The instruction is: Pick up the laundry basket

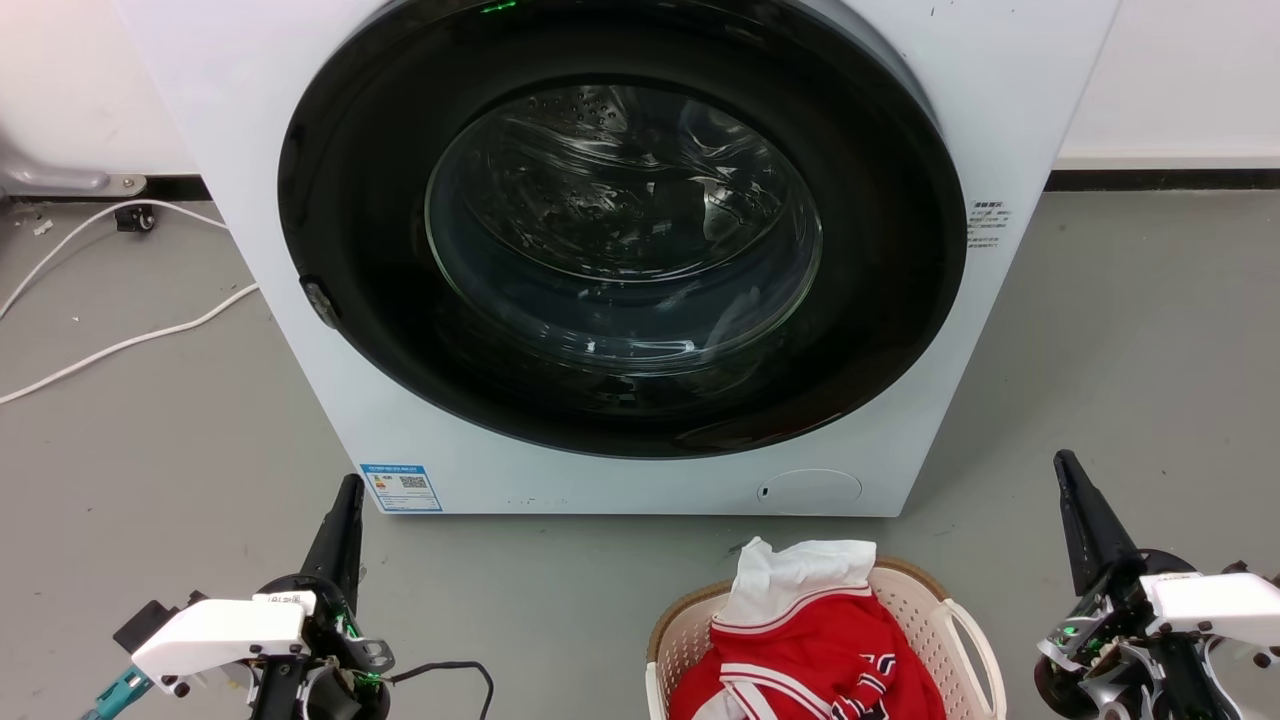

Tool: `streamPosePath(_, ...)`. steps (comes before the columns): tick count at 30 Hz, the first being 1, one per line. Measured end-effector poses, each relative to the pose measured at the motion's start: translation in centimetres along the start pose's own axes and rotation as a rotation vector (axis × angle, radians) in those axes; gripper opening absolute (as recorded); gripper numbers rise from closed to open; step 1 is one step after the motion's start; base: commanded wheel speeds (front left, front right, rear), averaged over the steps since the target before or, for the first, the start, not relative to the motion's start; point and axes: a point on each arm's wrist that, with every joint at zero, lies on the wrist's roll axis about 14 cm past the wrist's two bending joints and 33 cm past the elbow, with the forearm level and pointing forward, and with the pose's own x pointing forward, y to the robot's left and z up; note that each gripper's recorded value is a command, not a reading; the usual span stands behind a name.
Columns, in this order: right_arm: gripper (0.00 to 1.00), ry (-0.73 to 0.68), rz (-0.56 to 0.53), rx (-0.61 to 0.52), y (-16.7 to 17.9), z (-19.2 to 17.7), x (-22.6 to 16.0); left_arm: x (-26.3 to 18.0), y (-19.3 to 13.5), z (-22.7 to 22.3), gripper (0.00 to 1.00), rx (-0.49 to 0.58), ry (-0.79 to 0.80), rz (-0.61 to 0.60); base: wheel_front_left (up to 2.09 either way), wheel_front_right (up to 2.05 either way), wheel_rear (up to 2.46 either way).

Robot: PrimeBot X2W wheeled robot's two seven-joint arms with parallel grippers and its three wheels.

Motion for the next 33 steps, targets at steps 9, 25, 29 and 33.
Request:
streamPosePath(9,0.00,0.000,0.000,0.000,0.0,0.0,0.0,0.0,0.0,0.0,0.00,0.000,0.000,0.000,0.00,0.00,0.00)
streamPosePath(25,1.00,-0.029,-0.055,-0.099,-1.7,0.4,-1.0,-0.9,1.5,0.2,1.00,0.083,-0.025,0.048,0.00,0.00,0.00)
streamPosePath(29,1.00,-0.024,-0.038,-0.206,-1.1,0.2,-1.0,-0.8,1.1,0.2,1.00,0.174,-0.029,0.044,0.00,0.00,0.00)
streamPosePath(33,1.00,-0.021,-0.019,-0.317,-0.4,-0.1,-0.9,-0.7,0.9,0.0,1.00,0.266,-0.026,0.047,0.00,0.00,0.00)
